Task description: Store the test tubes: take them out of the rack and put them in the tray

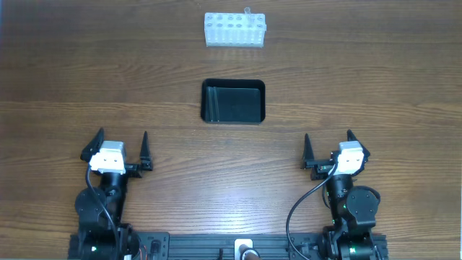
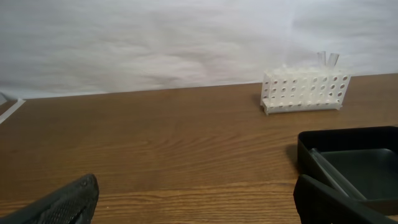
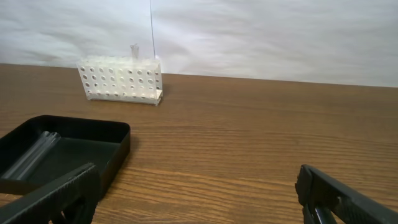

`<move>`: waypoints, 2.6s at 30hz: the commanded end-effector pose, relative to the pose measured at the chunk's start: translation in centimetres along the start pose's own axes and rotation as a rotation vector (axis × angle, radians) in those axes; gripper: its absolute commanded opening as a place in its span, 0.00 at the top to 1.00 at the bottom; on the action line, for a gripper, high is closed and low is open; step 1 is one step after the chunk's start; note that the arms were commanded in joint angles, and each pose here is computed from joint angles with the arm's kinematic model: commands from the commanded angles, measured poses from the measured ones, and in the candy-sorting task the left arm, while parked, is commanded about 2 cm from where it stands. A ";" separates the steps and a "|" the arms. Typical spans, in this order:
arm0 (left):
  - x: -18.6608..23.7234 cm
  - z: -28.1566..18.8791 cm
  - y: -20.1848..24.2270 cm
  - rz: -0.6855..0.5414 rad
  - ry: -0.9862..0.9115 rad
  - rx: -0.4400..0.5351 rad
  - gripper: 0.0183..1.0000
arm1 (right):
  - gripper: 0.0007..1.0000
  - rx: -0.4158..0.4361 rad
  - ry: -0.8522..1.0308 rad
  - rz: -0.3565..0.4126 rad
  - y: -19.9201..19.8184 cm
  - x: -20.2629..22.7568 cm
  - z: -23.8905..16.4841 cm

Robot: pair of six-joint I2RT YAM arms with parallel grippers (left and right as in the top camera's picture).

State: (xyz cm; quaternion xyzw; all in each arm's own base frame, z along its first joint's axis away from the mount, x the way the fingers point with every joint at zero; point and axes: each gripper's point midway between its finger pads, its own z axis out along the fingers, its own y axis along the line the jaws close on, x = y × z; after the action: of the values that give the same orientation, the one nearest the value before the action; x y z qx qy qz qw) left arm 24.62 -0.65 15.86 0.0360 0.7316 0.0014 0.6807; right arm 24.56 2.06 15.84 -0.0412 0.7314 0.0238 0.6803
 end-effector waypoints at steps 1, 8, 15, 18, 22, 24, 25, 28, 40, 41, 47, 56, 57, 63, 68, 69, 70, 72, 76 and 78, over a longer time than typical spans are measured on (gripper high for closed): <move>0.0 0.0 -0.3 -0.011 -0.005 0.017 0.00 | 0.01 -0.002 -0.002 0.007 0.1 0.1 0.0; 0.0 0.0 -0.3 -0.011 -0.006 0.017 0.00 | 0.01 0.061 -0.002 0.007 -1.0 0.1 0.0; 0.0 0.0 -0.3 -0.011 -0.006 0.017 0.00 | 0.01 0.061 -0.001 0.007 -1.0 0.1 0.0; 0.0 0.0 -0.3 -0.011 -0.005 0.017 0.00 | 0.01 0.062 -0.018 0.007 -1.0 -0.3 0.0; 0.0 0.0 -0.3 -0.011 -0.005 0.017 0.00 | 0.01 0.079 -0.065 0.009 -1.3 -1.5 -0.1; 0.0 0.0 -0.3 -0.011 -0.005 0.017 0.00 | 0.01 0.079 -0.074 0.009 -1.3 -1.8 -0.1; 0.0 0.0 -0.3 -0.011 -0.005 0.017 0.00 | 0.01 0.080 -0.077 0.008 -1.4 -2.2 0.0; 0.0 0.0 -0.3 -0.011 -0.006 0.017 0.00 | 0.01 0.099 -0.064 0.008 -1.7 -3.3 0.2; 0.0 0.0 -0.3 -0.011 -0.005 0.017 0.00 | 0.01 0.065 0.129 -0.021 -1.5 -8.0 8.4; 0.0 0.0 -0.3 -0.011 -0.005 0.017 0.00 | 0.01 0.046 0.142 -0.020 -1.2 -8.2 9.5; 0.0 0.0 -0.3 -0.011 -0.006 0.017 0.00 | 0.01 -0.115 0.195 -0.040 1.3 -8.1 16.5; 0.0 0.0 -0.3 -0.011 -0.006 0.017 0.00 | 0.01 -0.262 0.113 -0.046 4.5 -7.6 22.9; 0.0 0.0 -0.3 -0.011 -0.005 0.017 0.00 | 0.01 -0.272 0.105 -0.048 4.9 -7.6 23.4; 0.0 0.0 -0.3 -0.011 -0.005 0.017 0.00 | 0.01 -0.342 0.142 -0.054 8.6 -7.3 25.7; 0.0 0.0 -0.3 -0.011 -0.006 0.017 0.00 | 0.01 -0.285 0.204 -0.022 10.1 -6.6 28.3; 0.0 0.0 -0.3 -0.011 -0.005 0.017 0.00 | 0.01 -0.265 0.216 -0.014 10.2 -6.4 28.8; 0.0 0.0 -0.3 -0.011 -0.005 0.017 0.00 | 0.01 -0.249 0.229 -0.010 10.5 -6.1 29.3; 0.0 0.0 -0.3 -0.011 -0.005 0.017 0.00 | 0.01 -0.236 0.253 -0.003 11.2 -5.7 30.1; 0.0 0.0 -0.3 -0.011 -0.005 0.017 0.00 | 0.01 -0.211 0.298 0.013 12.7 -4.8 31.7; 0.0 0.0 -0.3 -0.011 -0.005 0.017 0.00 | 0.01 -0.189 0.316 0.014 13.0 -4.3 32.5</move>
State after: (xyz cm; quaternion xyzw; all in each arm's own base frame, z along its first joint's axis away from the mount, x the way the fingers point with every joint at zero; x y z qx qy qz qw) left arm 24.61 -0.70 15.91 0.0370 0.7308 0.0003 0.6816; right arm 54.48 17.90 17.20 -0.1351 0.8212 0.1053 0.5444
